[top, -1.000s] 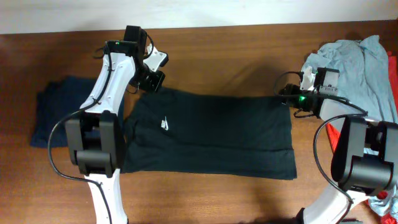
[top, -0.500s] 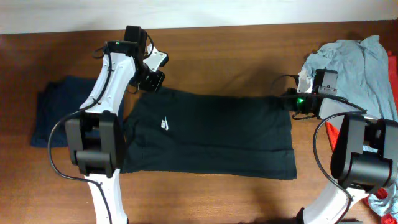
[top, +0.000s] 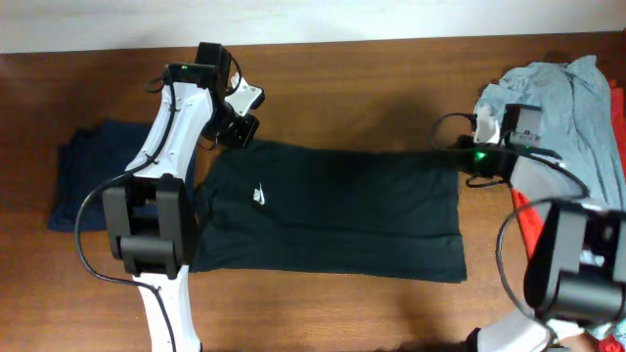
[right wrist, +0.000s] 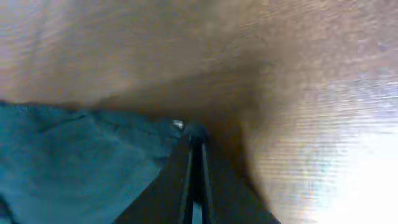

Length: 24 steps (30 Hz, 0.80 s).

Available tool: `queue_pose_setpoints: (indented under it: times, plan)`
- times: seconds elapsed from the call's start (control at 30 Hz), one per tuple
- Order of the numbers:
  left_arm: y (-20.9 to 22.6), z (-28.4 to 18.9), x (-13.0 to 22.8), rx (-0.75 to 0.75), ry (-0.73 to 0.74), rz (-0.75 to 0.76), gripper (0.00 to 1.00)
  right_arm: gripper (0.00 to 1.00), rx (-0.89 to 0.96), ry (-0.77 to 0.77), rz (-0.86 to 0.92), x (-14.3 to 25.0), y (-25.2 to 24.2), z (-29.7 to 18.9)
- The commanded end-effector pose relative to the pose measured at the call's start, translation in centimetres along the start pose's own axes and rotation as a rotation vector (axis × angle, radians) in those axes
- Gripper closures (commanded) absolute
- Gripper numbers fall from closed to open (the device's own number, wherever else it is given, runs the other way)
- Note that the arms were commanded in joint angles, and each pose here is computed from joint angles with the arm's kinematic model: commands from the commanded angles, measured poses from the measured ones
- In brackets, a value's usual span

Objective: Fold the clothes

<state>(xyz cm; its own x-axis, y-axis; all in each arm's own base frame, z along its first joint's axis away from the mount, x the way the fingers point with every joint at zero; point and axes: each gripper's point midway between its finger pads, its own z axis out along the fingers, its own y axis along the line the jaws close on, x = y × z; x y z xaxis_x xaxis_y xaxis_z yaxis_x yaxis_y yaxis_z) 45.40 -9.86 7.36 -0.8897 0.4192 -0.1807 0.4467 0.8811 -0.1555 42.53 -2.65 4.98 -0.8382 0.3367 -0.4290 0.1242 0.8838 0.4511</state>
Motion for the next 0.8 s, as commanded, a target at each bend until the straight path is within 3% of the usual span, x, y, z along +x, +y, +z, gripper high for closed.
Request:
queue_pose_setpoints:
  times: [0.0,0.77]
  plan:
    - [-0.8,-3.9,-1.1,-0.018,-0.074,0.025,1.00,0.96,-0.003,-0.048,-0.024,-1.4,1.2,-2.6]
    - [-1.4,-5.9,5.5,-0.047,0.174,-0.016,0.99,0.96,0.229,0.216,0.096,5.7,-2.2,-4.7]
